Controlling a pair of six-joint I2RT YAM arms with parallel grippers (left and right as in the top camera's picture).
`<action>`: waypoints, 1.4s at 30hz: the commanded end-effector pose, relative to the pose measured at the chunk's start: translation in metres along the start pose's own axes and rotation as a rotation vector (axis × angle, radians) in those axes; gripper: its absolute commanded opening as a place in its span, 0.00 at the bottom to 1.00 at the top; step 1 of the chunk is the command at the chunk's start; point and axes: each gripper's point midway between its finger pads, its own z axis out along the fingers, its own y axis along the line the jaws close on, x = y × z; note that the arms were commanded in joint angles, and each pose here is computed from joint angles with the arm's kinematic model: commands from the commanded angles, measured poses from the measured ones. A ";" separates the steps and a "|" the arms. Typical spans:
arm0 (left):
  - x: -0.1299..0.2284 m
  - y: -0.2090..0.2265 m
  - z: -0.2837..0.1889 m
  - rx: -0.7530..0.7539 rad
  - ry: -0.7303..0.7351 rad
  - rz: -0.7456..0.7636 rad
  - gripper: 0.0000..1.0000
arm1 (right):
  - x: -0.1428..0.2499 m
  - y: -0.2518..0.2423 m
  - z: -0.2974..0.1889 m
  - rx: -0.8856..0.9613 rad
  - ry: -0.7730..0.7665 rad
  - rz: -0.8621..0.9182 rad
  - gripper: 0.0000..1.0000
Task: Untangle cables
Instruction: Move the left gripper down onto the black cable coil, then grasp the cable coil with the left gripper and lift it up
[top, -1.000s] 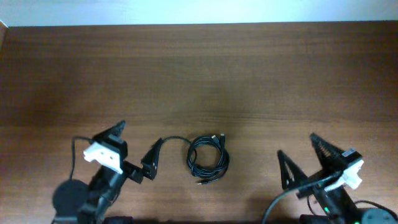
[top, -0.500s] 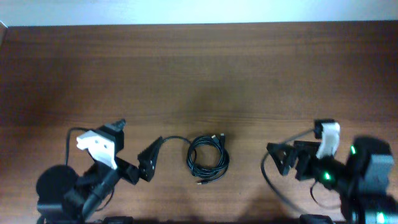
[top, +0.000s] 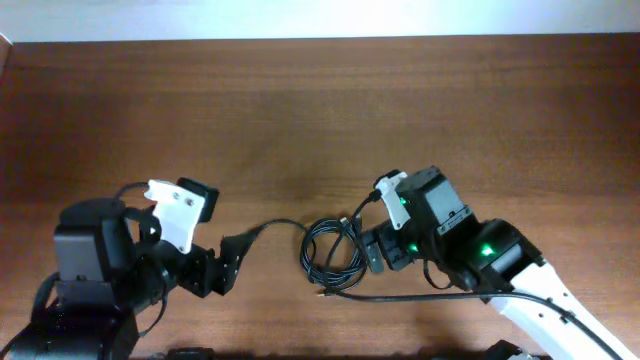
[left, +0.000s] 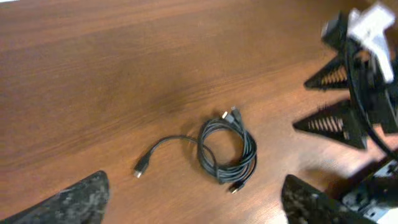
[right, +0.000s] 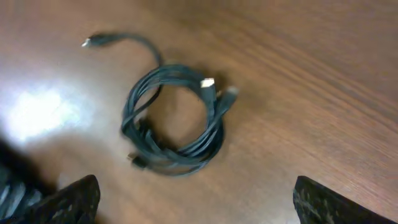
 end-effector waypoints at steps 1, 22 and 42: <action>0.022 0.002 0.023 0.044 0.056 0.032 0.84 | -0.009 -0.014 -0.007 0.095 -0.076 0.131 0.99; 0.138 -0.012 0.238 -0.283 0.434 0.187 0.52 | 0.012 -0.049 -0.074 0.283 -0.205 0.216 0.99; 0.170 -0.037 0.267 -0.159 0.525 0.018 0.42 | 0.027 -0.057 -0.072 0.328 -0.145 0.217 0.99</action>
